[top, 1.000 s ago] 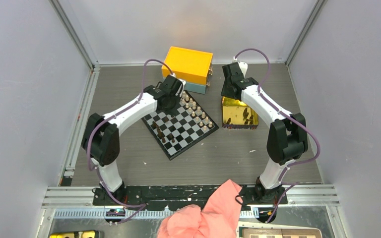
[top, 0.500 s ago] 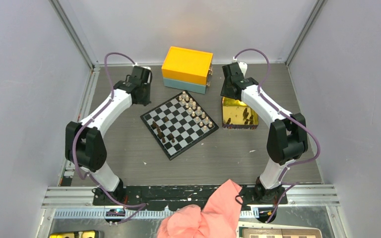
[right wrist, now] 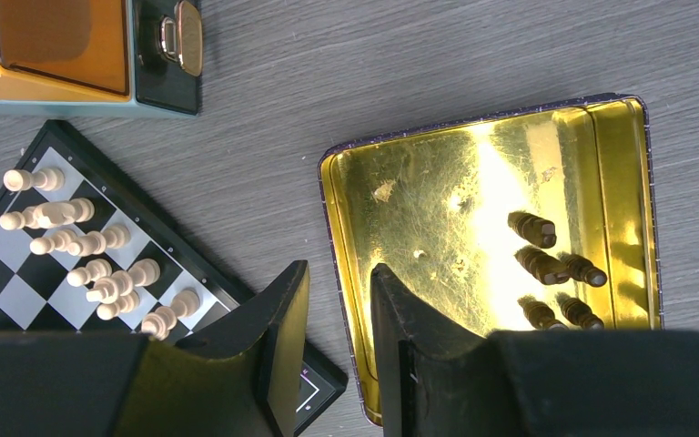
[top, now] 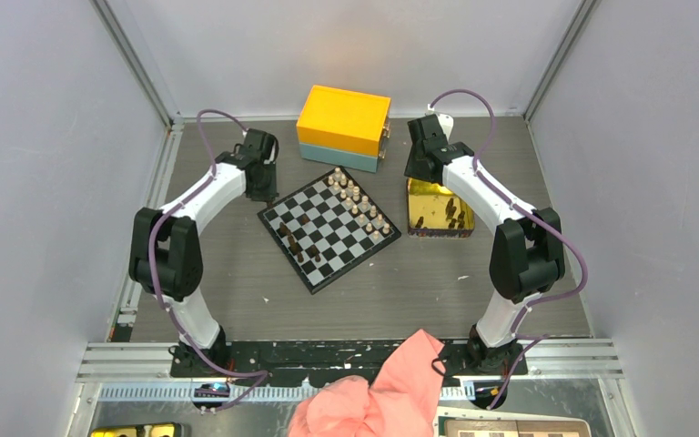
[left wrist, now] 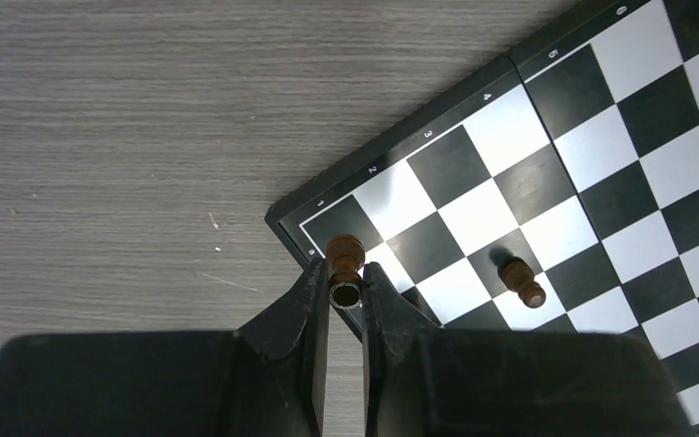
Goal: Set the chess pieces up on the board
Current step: Place the chess piece on the chessboard.
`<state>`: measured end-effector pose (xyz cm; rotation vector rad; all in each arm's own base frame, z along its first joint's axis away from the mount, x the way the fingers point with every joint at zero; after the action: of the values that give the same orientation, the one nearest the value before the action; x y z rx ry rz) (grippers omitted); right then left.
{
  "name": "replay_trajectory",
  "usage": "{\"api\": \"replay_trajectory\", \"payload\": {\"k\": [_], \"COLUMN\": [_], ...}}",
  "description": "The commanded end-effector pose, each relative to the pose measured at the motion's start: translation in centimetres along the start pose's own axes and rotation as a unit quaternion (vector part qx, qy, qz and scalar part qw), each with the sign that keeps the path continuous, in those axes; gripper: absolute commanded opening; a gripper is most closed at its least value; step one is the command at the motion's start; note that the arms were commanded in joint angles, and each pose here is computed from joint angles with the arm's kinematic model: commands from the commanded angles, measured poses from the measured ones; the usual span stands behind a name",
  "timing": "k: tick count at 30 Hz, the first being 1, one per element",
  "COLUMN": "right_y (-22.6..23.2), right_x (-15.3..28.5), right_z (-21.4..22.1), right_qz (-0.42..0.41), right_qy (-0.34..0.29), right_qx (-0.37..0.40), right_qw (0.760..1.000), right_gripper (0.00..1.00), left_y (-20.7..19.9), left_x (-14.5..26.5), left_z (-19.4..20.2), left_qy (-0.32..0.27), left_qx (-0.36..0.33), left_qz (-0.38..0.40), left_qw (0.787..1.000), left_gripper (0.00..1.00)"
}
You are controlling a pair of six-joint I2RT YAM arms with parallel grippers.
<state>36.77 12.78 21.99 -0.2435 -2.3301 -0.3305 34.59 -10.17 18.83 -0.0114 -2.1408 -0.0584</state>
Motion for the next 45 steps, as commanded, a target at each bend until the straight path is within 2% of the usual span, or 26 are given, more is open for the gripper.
{"api": "replay_trajectory", "payload": {"k": [1,36,39,45], "right_y": [0.5,0.2,0.2,0.2], "right_x": [2.1,2.1,2.2,2.2], "right_z": [-1.8,-1.2,-1.2,-1.2], "right_qz": [-0.026,-0.025,-0.024,-0.024], "right_qy": [-0.038,-0.031,-0.032,-0.031], "right_qx": [-0.019,-0.016,-0.016,-0.015], "right_qw": [0.999,0.999,0.999,0.999], "right_gripper": [0.37,0.37,0.37,0.37], "left_y": [0.0,0.4,0.4,0.4], "left_x": [-0.5,-2.6,-2.7,-3.0], "left_z": [-0.9,1.1,1.1,1.3], "left_qy": [-0.015,0.044,0.046,0.054], "left_qx": [0.026,0.047,0.048,0.051], "left_qz": [0.015,-0.001,-0.002,-0.006], "left_qw": [0.999,0.998,0.998,0.997], "left_gripper": [0.0,0.0,0.01,0.11]}}
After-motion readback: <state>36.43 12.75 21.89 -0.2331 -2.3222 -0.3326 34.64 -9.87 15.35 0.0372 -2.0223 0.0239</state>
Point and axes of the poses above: each gripper's point midway between its finger pads, its own x axis back along the fingers, its own y axis along the line the jaws close on, z = x × y, the point moved 10 cm from there along x, back along the fingers, and after that the axes turned 4 degrees about -x, right-handed, at the moved point
